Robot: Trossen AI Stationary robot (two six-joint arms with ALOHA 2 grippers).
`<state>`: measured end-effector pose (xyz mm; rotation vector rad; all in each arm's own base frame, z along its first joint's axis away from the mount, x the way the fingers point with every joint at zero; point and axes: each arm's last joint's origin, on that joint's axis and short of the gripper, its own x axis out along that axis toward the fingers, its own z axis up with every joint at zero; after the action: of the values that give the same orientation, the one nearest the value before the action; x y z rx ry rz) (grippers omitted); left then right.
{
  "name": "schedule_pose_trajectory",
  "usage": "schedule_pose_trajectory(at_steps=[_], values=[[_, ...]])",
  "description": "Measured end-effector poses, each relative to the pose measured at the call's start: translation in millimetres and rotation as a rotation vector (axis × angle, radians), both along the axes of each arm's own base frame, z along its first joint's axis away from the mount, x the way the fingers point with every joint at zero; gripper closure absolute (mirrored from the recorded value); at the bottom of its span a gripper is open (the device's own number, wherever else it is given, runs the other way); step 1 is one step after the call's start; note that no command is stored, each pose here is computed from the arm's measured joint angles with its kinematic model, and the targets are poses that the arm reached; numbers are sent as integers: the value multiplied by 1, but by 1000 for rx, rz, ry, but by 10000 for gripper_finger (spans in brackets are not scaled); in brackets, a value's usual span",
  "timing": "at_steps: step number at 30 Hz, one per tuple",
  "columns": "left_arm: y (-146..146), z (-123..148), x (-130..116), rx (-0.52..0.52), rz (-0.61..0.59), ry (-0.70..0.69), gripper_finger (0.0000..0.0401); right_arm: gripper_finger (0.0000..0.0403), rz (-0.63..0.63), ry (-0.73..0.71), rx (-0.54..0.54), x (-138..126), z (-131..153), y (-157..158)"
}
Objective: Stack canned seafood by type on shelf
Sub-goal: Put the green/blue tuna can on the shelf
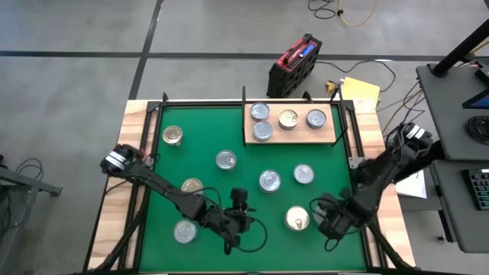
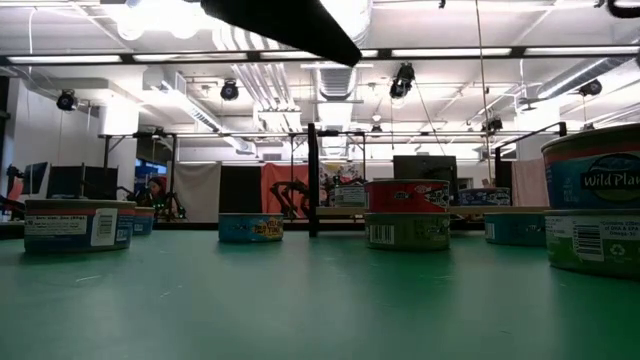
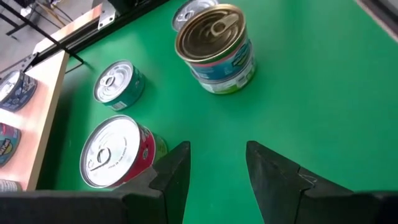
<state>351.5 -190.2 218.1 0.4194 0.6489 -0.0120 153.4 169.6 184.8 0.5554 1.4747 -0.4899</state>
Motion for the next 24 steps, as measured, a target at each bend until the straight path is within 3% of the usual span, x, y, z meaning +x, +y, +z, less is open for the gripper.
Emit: schedule_pose_trajectory(at_steps=[11, 24], values=[[1, 4, -23, 14, 39, -68, 260, 390, -53, -97, -78, -15, -5, 16], [9, 27, -59, -143, 41, -291, 260, 390, -52, -108, -85, -10, -16, 24]])
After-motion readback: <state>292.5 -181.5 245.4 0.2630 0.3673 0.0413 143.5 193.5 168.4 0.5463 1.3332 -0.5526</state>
